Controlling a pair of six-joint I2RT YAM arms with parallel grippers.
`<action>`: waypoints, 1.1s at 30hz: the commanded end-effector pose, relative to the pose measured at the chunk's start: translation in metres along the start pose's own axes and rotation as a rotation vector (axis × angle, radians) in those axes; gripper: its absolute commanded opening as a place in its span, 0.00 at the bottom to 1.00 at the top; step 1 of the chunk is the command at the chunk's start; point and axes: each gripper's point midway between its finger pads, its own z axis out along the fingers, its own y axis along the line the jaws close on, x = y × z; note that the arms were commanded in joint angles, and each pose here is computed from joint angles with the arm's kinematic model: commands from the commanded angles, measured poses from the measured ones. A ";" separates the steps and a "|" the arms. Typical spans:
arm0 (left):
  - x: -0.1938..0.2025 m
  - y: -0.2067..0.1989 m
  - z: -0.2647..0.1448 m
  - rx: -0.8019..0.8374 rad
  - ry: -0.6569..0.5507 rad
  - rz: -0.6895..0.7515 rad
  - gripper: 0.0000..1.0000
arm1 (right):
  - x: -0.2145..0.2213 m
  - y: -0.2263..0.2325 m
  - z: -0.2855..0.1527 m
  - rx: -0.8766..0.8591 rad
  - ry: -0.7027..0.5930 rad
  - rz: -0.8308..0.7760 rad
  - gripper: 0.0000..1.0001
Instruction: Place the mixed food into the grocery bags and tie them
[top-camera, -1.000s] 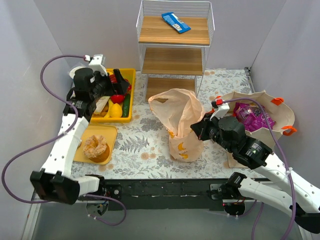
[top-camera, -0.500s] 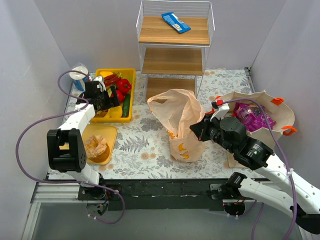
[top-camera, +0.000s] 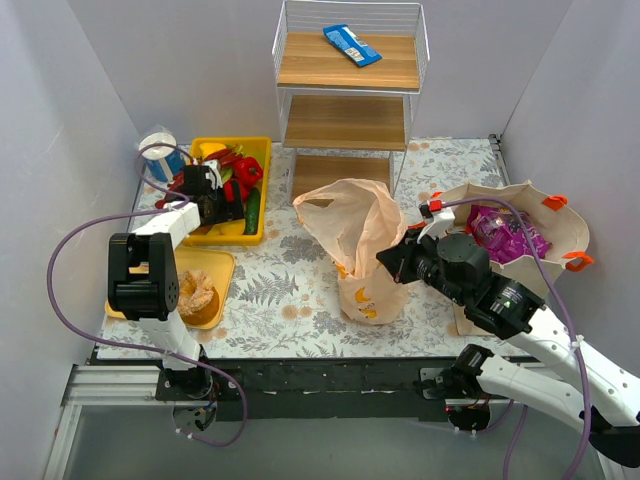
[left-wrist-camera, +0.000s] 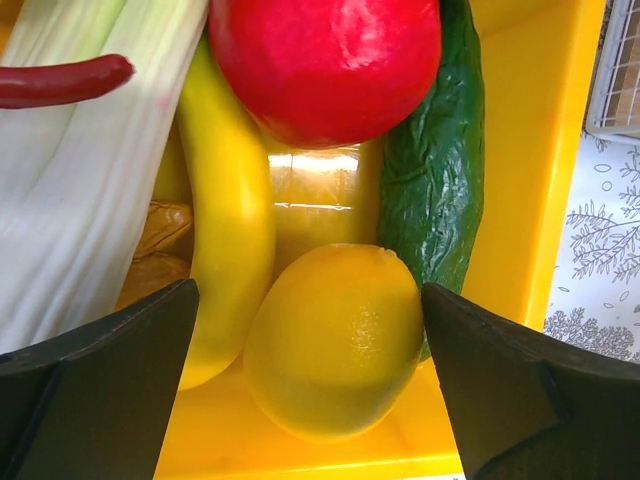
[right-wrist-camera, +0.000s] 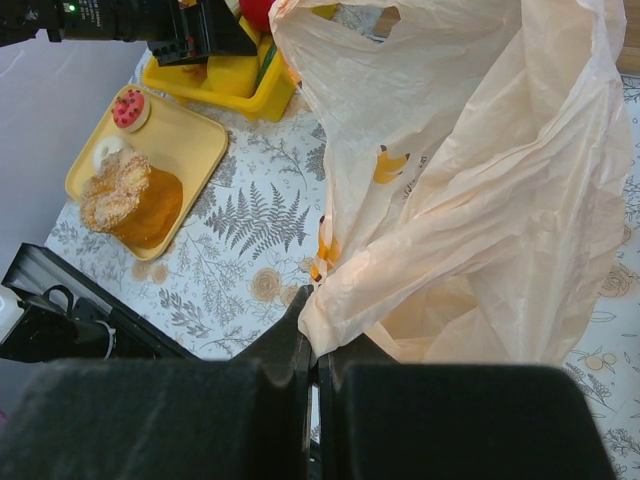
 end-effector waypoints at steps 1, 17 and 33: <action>0.000 -0.011 0.000 0.012 0.009 0.060 0.91 | -0.016 0.012 0.001 -0.042 -0.044 0.008 0.01; -0.033 -0.026 -0.048 -0.003 -0.158 0.091 0.43 | -0.016 0.017 0.003 -0.054 -0.036 0.016 0.01; -0.046 -0.263 -0.255 0.729 -0.572 0.249 0.36 | -0.026 0.015 -0.005 -0.032 -0.050 0.000 0.01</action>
